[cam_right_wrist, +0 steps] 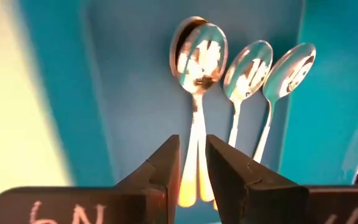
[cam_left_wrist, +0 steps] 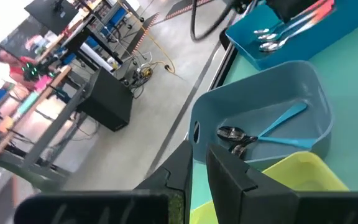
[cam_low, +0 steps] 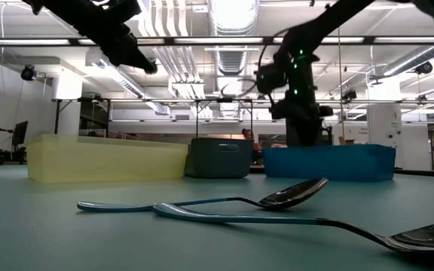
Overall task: Sort silverware by color (type)
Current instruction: Put the blue spoon into the dark blue bin
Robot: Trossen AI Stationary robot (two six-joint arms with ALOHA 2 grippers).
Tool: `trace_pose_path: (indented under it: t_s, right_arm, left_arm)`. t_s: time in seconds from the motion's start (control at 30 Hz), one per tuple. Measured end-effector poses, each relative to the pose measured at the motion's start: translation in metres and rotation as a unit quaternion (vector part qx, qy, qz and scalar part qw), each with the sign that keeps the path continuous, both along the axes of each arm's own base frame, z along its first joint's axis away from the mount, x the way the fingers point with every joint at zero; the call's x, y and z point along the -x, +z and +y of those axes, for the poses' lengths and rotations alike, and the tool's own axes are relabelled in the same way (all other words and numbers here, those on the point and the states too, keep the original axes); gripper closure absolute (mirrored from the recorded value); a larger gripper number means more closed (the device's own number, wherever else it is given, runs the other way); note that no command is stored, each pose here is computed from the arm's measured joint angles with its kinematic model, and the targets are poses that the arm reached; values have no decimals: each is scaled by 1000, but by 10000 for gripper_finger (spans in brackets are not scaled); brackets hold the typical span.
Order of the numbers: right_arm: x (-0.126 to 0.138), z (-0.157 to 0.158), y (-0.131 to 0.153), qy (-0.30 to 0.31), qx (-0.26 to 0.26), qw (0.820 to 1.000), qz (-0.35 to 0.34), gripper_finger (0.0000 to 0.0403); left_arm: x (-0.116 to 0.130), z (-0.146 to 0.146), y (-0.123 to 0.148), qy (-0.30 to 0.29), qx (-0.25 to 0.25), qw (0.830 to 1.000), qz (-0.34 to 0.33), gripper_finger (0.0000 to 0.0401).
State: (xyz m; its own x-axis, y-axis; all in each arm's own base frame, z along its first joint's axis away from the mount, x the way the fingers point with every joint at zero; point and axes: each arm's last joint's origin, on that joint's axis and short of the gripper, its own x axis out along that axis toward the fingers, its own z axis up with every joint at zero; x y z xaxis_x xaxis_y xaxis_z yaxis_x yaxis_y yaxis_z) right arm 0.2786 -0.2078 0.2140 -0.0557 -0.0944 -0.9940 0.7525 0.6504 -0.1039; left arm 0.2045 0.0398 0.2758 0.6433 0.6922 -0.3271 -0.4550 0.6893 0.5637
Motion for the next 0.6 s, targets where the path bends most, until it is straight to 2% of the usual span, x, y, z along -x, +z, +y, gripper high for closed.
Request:
trace_pose_path:
  t_s: [0.13,0.3,0.6]
  right_arm:
    - [-7,20,23,21,36,998,-37,334]
    - [-21,53,46,49,89,992,-81,329]
    - [-41,128,69,124,152,972,-130,336]
  left_arm:
    - [0,-1,-1,-7,38,999,-24,372]
    - [-2,-6,-4,-49,96,993,-41,372]
    - [-5,-28,-5,-106,163,979,-67,372]
